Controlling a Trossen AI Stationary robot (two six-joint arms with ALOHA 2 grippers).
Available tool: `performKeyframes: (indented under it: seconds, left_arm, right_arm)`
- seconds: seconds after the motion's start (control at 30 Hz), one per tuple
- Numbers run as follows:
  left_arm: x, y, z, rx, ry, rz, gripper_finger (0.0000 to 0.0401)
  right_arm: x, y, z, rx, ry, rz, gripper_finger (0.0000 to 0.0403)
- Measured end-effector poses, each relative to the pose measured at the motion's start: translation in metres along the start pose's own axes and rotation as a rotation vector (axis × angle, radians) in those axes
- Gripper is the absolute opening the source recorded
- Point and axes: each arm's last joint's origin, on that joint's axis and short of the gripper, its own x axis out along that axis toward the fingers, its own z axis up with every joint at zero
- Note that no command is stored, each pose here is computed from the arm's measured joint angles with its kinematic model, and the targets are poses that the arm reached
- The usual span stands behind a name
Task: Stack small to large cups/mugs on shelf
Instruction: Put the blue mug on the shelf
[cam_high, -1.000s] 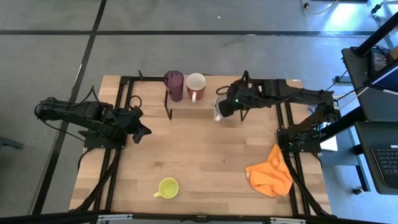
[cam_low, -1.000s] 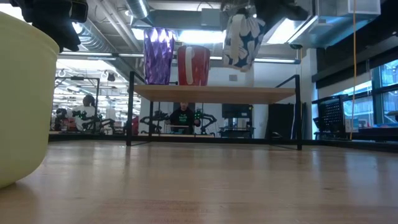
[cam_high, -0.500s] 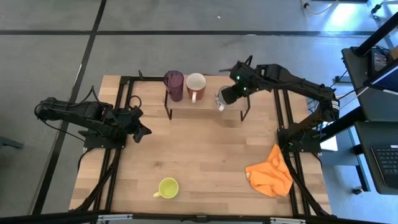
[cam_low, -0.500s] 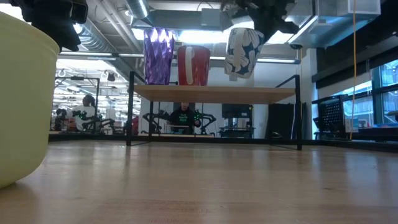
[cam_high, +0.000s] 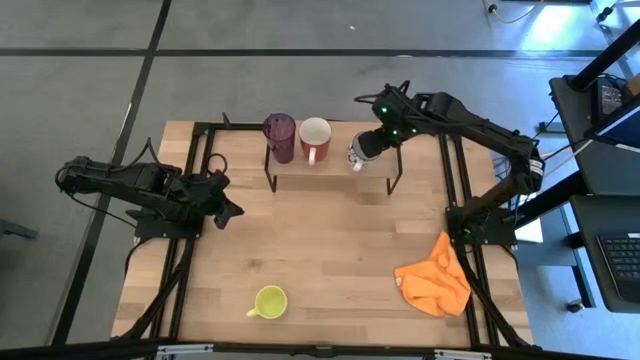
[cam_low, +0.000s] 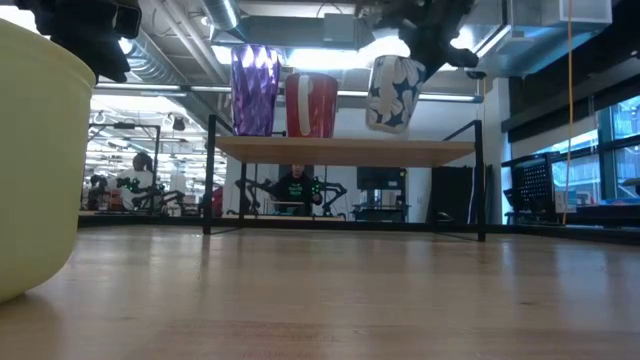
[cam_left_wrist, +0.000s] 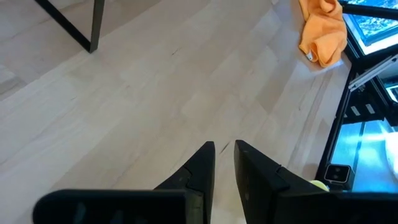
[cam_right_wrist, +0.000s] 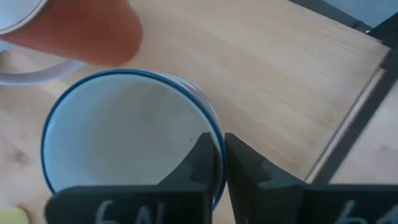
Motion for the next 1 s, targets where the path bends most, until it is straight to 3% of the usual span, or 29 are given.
performKeyframes:
  seconds: [0.33, 1.0]
  left_arm:
    - [0.0, 0.0, 0.0, -0.031, -0.005, 0.004, 0.0055]
    - [0.0, 0.001, 0.001, -0.034, -0.025, 0.017, 0.0055]
  right_arm:
    - [0.033, 0.005, 0.018, -0.041, 0.018, 0.044, 0.0027]
    - [0.024, 0.004, 0.022, -0.056, -0.067, 0.046, 0.0047]
